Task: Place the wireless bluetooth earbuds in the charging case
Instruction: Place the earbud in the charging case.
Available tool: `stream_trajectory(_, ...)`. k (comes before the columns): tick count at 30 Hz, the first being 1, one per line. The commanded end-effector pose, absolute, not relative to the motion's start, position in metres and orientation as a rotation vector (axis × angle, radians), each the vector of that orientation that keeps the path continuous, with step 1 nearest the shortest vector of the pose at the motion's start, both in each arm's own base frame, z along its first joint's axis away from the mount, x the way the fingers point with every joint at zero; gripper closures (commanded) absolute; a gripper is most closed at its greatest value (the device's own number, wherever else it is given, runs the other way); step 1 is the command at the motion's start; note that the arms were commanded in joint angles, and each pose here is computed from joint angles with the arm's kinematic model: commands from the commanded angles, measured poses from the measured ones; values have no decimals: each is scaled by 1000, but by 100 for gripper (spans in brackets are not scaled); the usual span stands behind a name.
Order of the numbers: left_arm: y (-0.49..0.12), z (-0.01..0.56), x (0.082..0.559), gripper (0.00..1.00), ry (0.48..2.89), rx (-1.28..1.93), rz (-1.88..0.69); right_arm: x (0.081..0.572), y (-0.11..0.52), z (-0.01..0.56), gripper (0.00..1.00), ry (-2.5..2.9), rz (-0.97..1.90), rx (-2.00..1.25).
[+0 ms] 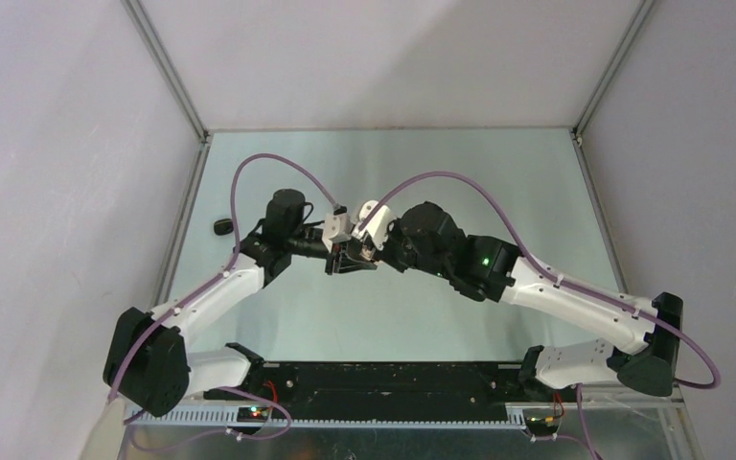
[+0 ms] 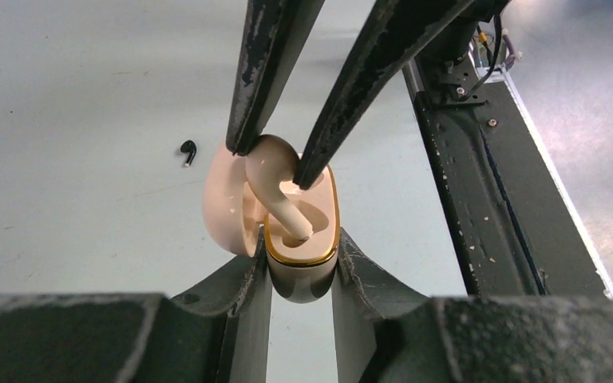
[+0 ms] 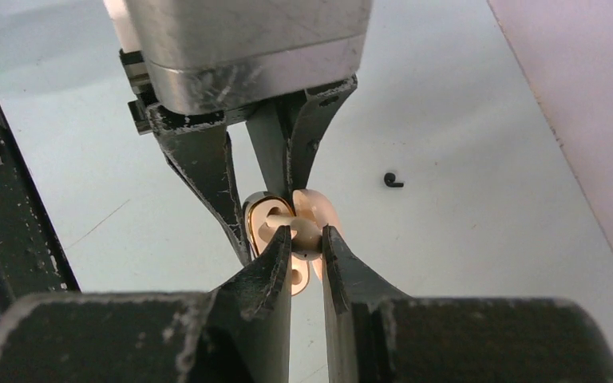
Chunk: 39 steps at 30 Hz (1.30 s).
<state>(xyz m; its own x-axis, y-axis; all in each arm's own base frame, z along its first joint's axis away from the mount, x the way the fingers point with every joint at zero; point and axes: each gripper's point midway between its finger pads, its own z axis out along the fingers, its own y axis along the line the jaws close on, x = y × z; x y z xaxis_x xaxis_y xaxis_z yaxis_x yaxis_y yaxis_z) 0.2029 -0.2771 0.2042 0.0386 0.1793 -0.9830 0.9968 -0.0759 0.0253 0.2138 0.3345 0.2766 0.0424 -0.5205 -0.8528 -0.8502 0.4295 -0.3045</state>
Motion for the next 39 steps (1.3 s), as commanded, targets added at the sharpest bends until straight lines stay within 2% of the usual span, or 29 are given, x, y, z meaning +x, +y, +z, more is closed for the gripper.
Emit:
stream_trajectory(1, -279, 226, 206, 100, 1184, 1441, -1082, 214, 343, 294, 97, 1534, 331, -1229)
stream_trajectory(16, -279, 225, 199, 100, 1198, 1421, -1170, 222, 343, 297, 98, 1466, 162, -1201)
stream_trajectory(39, -278, 217, 208, 100, 1269, 1346, -1249, 228, 331, 320, 98, 1429, 109, -1124)
